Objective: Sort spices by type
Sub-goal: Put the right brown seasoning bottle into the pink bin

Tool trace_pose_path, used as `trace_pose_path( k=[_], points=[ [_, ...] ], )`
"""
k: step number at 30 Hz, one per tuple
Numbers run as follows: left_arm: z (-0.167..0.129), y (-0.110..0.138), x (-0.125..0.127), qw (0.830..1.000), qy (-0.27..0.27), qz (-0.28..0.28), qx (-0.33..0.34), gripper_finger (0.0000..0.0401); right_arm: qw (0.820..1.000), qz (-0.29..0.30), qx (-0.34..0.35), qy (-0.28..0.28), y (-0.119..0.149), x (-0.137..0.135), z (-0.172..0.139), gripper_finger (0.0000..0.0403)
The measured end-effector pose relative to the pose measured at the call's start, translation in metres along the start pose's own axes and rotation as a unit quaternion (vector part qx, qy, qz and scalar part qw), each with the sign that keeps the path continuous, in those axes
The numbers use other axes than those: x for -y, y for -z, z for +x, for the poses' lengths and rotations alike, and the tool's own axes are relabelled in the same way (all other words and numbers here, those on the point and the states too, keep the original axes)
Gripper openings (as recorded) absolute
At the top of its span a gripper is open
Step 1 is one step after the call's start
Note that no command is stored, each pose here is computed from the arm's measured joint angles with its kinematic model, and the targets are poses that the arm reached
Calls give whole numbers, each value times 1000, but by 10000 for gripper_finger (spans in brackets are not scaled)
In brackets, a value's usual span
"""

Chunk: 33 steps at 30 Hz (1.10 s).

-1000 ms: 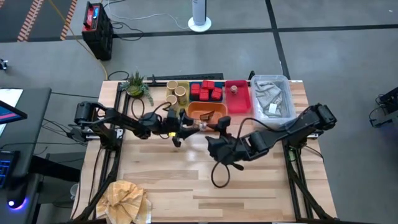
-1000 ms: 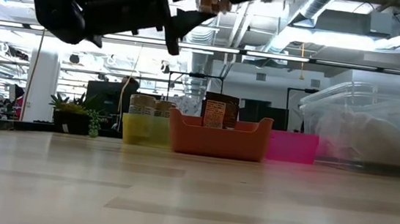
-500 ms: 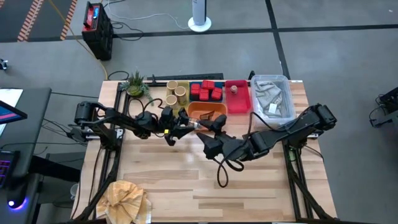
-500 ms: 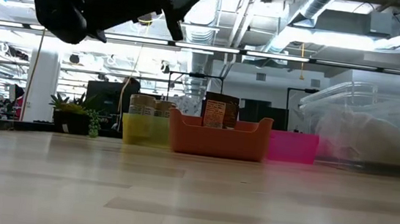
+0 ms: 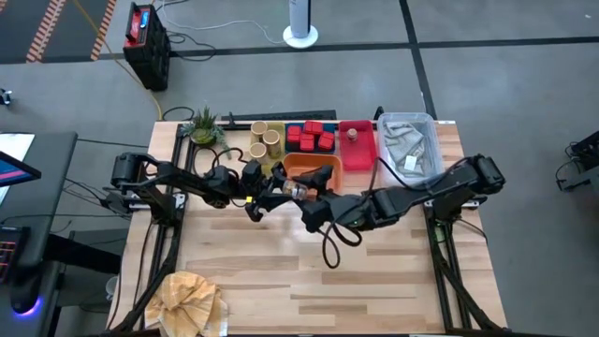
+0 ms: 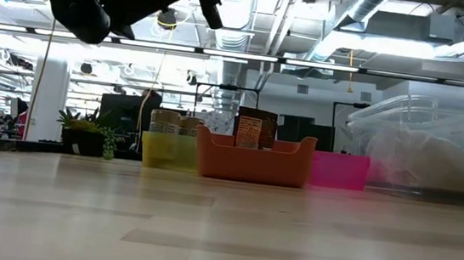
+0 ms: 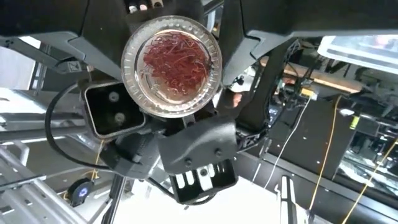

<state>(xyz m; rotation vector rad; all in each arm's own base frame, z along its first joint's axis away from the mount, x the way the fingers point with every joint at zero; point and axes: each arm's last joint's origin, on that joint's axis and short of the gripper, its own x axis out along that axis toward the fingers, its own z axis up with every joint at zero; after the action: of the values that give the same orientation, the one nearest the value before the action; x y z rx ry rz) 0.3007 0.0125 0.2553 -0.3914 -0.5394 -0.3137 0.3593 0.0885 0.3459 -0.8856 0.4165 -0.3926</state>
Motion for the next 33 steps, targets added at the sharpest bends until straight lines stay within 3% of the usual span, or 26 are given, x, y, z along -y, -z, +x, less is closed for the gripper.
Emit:
trace_pose_path(
  k=[6,11,15,19,25,30,33],
  points=[
    [0,0,0,1000,0,0,0,186,1000,0,6,-1,-1,0,0,263],
    [0,0,0,1000,-1,8,-1,186,1000,-9,8,-4,-3,-2,-2,210],
    [0,3,-2,1000,-9,8,-17,189,1000,-16,0,-8,0,-3,-2,207],
    [0,7,-5,998,-28,45,-36,243,1000,-6,-12,-16,4,-3,1,207],
    [-3,4,-14,996,-52,50,-57,335,999,-3,-23,-22,7,-4,1,207],
    [-6,3,-18,991,-68,60,-97,354,999,1,-36,-24,10,1,-4,207],
    [-13,5,-16,985,-87,82,-128,356,996,49,-70,-28,24,19,-9,207]
  ],
)
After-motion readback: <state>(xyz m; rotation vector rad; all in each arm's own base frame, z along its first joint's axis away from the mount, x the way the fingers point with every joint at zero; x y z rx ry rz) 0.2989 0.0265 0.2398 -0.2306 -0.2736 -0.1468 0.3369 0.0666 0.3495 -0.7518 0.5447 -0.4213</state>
